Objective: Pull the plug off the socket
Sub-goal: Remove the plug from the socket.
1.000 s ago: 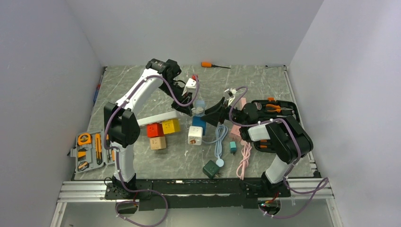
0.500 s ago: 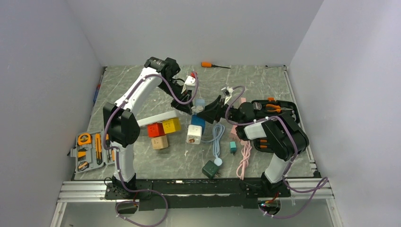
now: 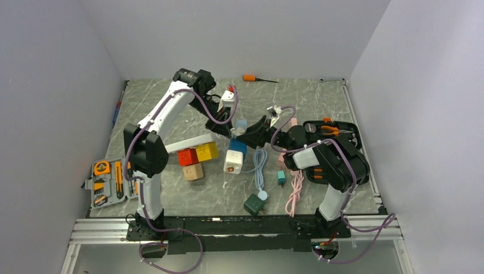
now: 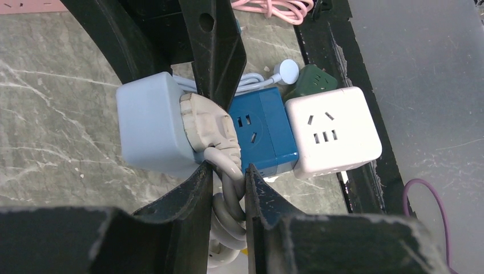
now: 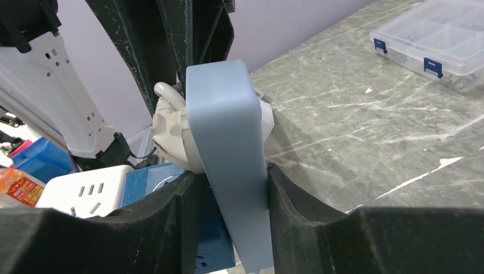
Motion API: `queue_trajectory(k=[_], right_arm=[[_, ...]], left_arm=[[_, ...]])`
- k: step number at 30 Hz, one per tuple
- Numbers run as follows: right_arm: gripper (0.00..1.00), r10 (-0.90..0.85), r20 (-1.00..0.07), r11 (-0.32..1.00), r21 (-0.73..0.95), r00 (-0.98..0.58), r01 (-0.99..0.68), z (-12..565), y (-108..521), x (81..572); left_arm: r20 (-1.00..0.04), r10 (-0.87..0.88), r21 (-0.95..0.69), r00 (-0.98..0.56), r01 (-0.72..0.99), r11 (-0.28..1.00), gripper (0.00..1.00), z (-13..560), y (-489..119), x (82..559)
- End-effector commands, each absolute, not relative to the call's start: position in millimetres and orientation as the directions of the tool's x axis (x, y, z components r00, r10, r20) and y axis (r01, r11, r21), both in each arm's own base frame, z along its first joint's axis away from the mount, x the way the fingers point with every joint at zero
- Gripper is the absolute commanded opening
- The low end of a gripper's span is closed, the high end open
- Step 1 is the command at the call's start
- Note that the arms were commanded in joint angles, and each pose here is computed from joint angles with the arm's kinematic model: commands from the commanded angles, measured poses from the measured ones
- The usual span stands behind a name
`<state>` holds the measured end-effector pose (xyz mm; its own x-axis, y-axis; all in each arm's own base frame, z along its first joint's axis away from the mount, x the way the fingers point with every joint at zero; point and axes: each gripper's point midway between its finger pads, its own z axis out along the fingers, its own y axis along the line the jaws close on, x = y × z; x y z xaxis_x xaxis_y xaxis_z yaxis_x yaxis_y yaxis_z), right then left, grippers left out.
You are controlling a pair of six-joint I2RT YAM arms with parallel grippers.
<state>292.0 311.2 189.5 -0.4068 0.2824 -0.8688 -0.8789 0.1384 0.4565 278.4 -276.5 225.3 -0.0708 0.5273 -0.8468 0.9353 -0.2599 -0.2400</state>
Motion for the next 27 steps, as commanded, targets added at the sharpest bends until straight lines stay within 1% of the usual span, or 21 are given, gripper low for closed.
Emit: queue_trajectory(k=[1, 9, 14, 20, 21, 22, 26, 27], right_arm=[[0.00, 0.348, -0.892, 0.101, 0.340, -0.287, -0.935, 229.4, 309.3, 276.0], [0.00, 0.372, -0.901, 0.126, 0.289, -0.225, -0.949, 254.5, 297.2, 259.5], [0.00, 0.354, -0.906, 0.124, 0.290, -0.231, -0.949, 255.8, 293.7, 250.9], [0.00, 0.355, -0.904, 0.114, 0.294, -0.238, -0.949, 264.4, 296.5, 251.5], [0.00, 0.350, -0.906, 0.115, 0.293, -0.237, -0.949, 266.1, 297.8, 251.5], [0.00, 0.344, -0.908, 0.115, 0.292, -0.238, -0.949, 267.5, 299.6, 250.8], [0.00, 0.326, -0.918, 0.126, 0.281, -0.227, -0.951, 274.4, 303.4, 249.8], [0.00, 0.323, -0.920, 0.130, 0.277, -0.223, -0.952, 275.6, 303.8, 249.4]], left_arm=[[-0.916, 0.391, -0.224, -0.093, 0.927, -0.303, 0.00, 264.5, -283.6, 262.7], [-0.913, 0.390, -0.245, -0.123, 0.928, -0.282, 0.00, 260.0, -273.8, 261.5], [-0.912, 0.388, -0.251, -0.133, 0.929, -0.271, 0.00, 261.2, -270.5, 262.0], [-0.906, 0.400, -0.268, -0.137, 0.917, -0.295, 0.00, 258.0, -281.0, 256.2], [-0.903, 0.406, -0.275, -0.139, 0.914, -0.299, 0.05, 255.7, -282.7, 254.8], [-0.898, 0.415, -0.288, -0.148, 0.909, -0.300, 0.14, 252.7, -284.7, 254.1], [-0.883, 0.438, -0.320, -0.169, 0.899, -0.298, 0.59, 245.0, -291.1, 257.7], [-0.884, 0.436, -0.318, -0.168, 0.900, -0.298, 0.66, 244.4, -292.2, 259.5]])
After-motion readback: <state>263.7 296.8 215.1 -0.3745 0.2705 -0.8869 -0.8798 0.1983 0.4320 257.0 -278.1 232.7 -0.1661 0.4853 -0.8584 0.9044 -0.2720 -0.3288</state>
